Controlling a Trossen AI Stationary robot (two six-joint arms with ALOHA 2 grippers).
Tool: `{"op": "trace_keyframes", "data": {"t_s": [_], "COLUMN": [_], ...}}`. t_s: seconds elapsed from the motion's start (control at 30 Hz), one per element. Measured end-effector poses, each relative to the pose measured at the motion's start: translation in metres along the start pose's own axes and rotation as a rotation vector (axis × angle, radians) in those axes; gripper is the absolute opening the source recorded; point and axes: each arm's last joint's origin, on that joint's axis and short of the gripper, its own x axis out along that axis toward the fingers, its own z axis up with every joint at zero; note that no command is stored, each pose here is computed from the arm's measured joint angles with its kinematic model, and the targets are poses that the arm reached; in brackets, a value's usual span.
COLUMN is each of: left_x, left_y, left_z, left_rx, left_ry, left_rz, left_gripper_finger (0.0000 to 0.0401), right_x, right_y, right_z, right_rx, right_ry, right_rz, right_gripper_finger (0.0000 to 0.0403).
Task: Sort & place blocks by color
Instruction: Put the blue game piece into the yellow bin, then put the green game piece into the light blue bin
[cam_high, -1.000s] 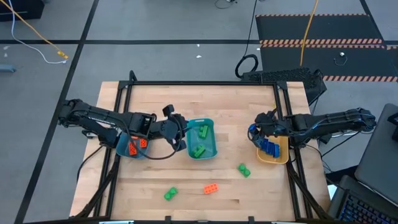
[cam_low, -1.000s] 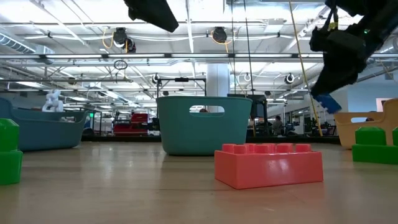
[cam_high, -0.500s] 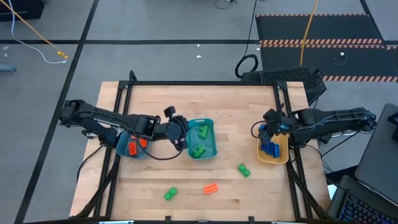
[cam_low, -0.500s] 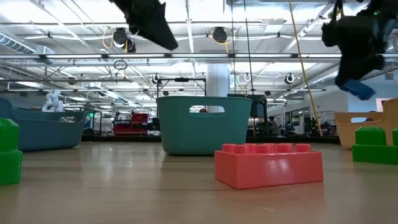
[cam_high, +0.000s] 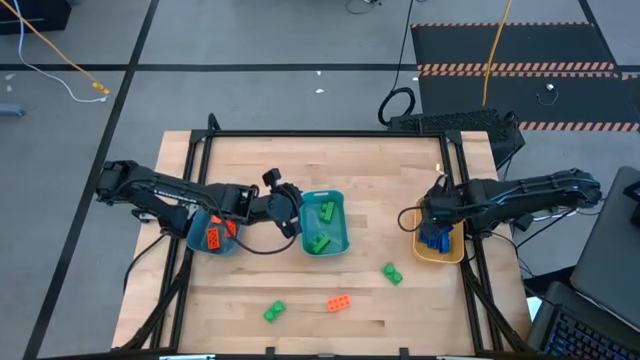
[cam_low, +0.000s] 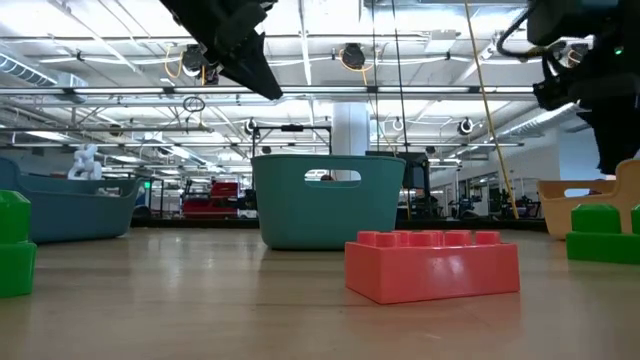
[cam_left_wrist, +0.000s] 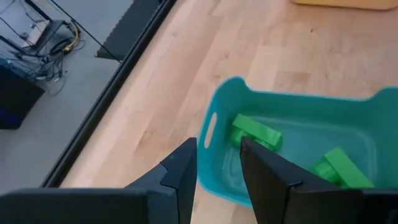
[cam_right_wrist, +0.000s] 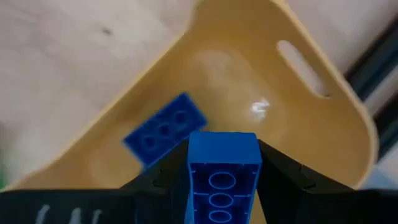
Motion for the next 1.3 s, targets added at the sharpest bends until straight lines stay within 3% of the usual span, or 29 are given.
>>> {"op": "trace_keyframes", "data": {"t_s": [0.13,0.33,0.47,0.8,1.07,1.13,1.3], "left_x": [0.0,-0.001,-0.003,-0.006,-0.006,-0.006,-0.006], "left_y": [0.0,-0.002,-0.004,-0.005,-0.005,-0.005,-0.005], "left_z": [0.0,-0.001,-0.002,-0.005,-0.006,-0.006,-0.006], "left_rx": [-0.001,0.007,0.017,0.028,0.03,0.03,0.031], "left_ry": [0.0,0.002,0.008,0.029,0.039,0.039,0.042], "left_rz": [0.001,-0.006,-0.012,-0.017,-0.015,-0.015,-0.014], "left_gripper_finger": [0.0124,0.0124,0.0124,0.0124,0.0124,0.0124,0.0124], "right_x": [0.004,0.006,0.006,-0.002,-0.027,-0.031,-0.014], "right_y": [0.008,0.016,0.017,0.015,0.044,0.054,0.079], "right_z": [0.004,0.009,0.01,0.009,0.023,0.025,0.019], "right_rx": [-0.008,-0.012,-0.003,0.011,-0.149,-0.171,-0.244], "right_ry": [0.008,-0.016,-0.023,-0.047,-0.299,-0.329,-0.196], "right_rz": [0.014,0.055,0.067,0.159,0.61,0.677,0.644], "right_gripper_finger": [0.0139,0.0274,0.0318,0.0291,0.027,0.0269,0.0269]}}
